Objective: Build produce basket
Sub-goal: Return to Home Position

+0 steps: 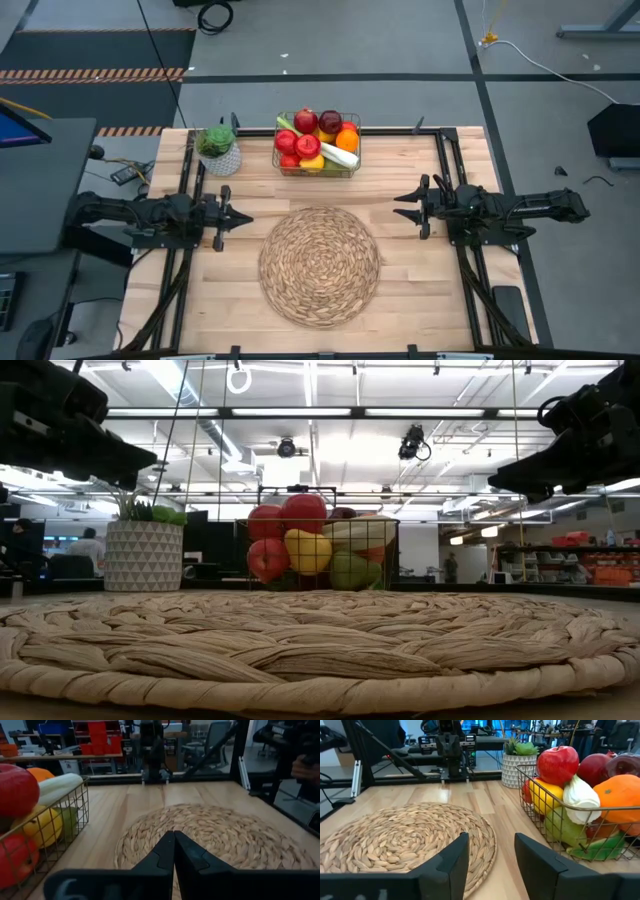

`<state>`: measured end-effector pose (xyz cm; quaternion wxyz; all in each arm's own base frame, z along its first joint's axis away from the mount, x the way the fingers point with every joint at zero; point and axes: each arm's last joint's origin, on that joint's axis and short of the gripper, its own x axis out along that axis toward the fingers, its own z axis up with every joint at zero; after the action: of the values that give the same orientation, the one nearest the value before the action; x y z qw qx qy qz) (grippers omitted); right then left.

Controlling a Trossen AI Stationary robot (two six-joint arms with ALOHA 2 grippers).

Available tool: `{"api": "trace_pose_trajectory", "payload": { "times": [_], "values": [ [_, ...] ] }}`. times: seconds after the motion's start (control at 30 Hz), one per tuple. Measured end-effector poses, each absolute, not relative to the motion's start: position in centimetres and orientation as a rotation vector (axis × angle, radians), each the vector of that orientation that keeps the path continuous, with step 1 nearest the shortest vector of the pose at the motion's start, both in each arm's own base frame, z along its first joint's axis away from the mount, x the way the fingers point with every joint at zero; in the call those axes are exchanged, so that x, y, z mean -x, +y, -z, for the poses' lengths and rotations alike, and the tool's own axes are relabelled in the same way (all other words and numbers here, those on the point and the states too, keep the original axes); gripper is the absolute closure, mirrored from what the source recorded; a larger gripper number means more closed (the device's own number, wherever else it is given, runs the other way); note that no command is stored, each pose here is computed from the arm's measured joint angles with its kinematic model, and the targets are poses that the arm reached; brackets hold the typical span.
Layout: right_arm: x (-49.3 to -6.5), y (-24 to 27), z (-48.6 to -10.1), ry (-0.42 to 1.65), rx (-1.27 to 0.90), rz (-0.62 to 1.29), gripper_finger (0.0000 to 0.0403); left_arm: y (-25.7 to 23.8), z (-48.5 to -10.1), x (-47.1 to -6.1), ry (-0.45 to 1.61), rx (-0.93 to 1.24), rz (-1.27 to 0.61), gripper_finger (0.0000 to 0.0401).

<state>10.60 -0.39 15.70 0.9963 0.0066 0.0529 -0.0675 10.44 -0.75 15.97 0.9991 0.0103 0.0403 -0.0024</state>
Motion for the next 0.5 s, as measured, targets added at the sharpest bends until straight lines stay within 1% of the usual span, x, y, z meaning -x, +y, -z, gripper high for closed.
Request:
{"api": "trace_pose_trajectory", "payload": {
  "times": [0.07,0.13,0.2,0.3,0.33,0.5],
  "values": [
    [-10.60,-0.40,-15.70,0.107,-0.002,0.138,0.0248,-0.74,-15.97,-10.52,0.079,-0.028,-0.001,0.0390],
    [-10.60,-0.41,-15.71,0.107,0.005,0.142,0.0272,-0.66,-16.12,-10.56,0.065,-0.028,-0.031,0.0393],
    [-10.60,-0.42,-15.71,0.107,0.010,0.144,0.0308,-0.53,-16.17,-10.55,0.059,-0.024,-0.077,0.0396],
    [-10.60,-0.41,-15.71,0.107,0.012,0.142,0.0377,-0.40,-16.12,-10.55,0.066,-0.022,-0.120,0.0397],
    [-10.60,-0.40,-15.71,0.107,0.011,0.138,0.0390,-0.40,-16.12,-10.55,0.065,-0.022,-0.120,0.0397],
    [-10.60,-0.39,-15.69,0.107,0.001,0.136,0.0389,-0.49,-16.13,-10.55,0.064,-0.022,-0.110,0.0398]
  ]
}}
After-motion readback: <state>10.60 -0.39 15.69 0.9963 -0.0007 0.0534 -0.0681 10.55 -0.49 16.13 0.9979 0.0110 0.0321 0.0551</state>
